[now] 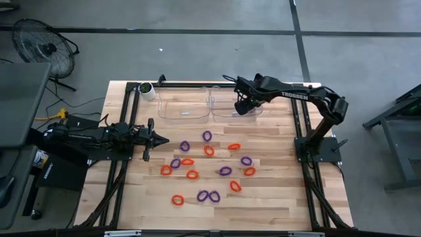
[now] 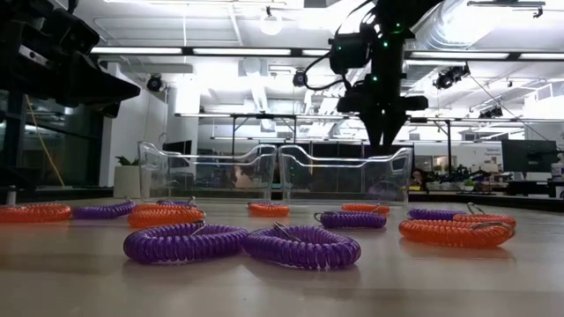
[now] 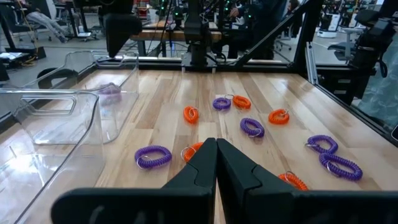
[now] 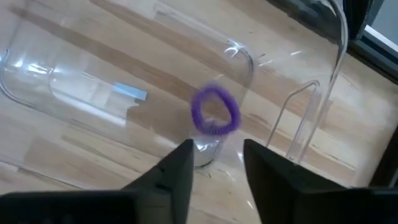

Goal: Sort spring keychains
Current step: Put the orange spring keychain into the left bin

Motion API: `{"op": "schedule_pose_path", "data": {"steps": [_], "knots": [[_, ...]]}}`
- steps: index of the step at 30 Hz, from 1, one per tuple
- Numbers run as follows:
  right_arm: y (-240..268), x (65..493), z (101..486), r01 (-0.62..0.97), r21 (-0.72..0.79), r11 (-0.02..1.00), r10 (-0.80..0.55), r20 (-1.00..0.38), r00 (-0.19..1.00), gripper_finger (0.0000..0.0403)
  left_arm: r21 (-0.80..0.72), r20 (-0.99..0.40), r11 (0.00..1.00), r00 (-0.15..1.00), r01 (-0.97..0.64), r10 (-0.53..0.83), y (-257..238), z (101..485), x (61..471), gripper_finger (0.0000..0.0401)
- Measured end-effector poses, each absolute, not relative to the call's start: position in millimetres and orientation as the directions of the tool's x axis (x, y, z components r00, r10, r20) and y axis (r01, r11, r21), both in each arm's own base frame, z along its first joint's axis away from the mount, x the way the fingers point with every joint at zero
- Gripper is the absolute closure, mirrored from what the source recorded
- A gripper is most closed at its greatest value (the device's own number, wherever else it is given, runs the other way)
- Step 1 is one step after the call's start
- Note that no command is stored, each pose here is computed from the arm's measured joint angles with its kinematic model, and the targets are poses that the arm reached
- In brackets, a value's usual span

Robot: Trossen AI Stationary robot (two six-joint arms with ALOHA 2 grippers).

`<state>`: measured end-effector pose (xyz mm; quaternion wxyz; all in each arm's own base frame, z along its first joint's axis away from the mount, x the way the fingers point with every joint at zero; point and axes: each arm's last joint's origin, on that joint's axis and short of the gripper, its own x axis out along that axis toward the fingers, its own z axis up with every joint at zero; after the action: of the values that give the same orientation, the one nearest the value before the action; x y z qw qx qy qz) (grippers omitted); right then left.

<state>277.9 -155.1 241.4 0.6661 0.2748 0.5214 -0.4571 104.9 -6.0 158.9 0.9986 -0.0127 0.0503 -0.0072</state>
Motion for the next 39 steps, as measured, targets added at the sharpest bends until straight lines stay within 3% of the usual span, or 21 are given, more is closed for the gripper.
{"op": "schedule_pose_path", "data": {"steps": [6,14,20,26,30,39], "knots": [[-145.3,280.8,244.8,0.881,-0.073,0.467,-0.289,-0.954,0.074,0.0198,-0.026,-0.1,1.0,0.995,0.013,-0.016,-6.0,158.9,104.9,0.0398],[-110.4,295.4,245.4,0.761,0.011,0.649,-0.163,-0.975,0.153,0.0194,-0.026,-0.1,1.0,0.995,0.013,-0.015,-6.0,158.9,104.9,0.0398],[-77.7,305.7,245.2,0.566,0.047,0.823,-0.073,-0.979,0.188,0.0196,-0.026,-0.1,1.0,0.995,0.013,-0.015,-6.0,158.9,104.9,0.0398],[-45.2,310.7,236.8,0.219,0.036,0.975,-0.009,-0.98,0.201,0.0196,-0.026,-0.1,1.0,0.995,0.013,-0.016,-6.0,158.9,104.9,0.0398],[-29.4,311.2,219.5,0.081,0.053,0.995,0.034,-0.975,0.222,0.0197,-0.026,-0.1,1.0,0.995,0.013,-0.016,-6.0,158.9,104.9,0.0398],[-11.1,312.6,183.8,-0.036,0.065,0.997,0.073,-0.936,0.344,0.0198,-0.026,-0.1,1.0,0.995,0.013,-0.016,-6.0,158.9,104.9,0.0398]]}}
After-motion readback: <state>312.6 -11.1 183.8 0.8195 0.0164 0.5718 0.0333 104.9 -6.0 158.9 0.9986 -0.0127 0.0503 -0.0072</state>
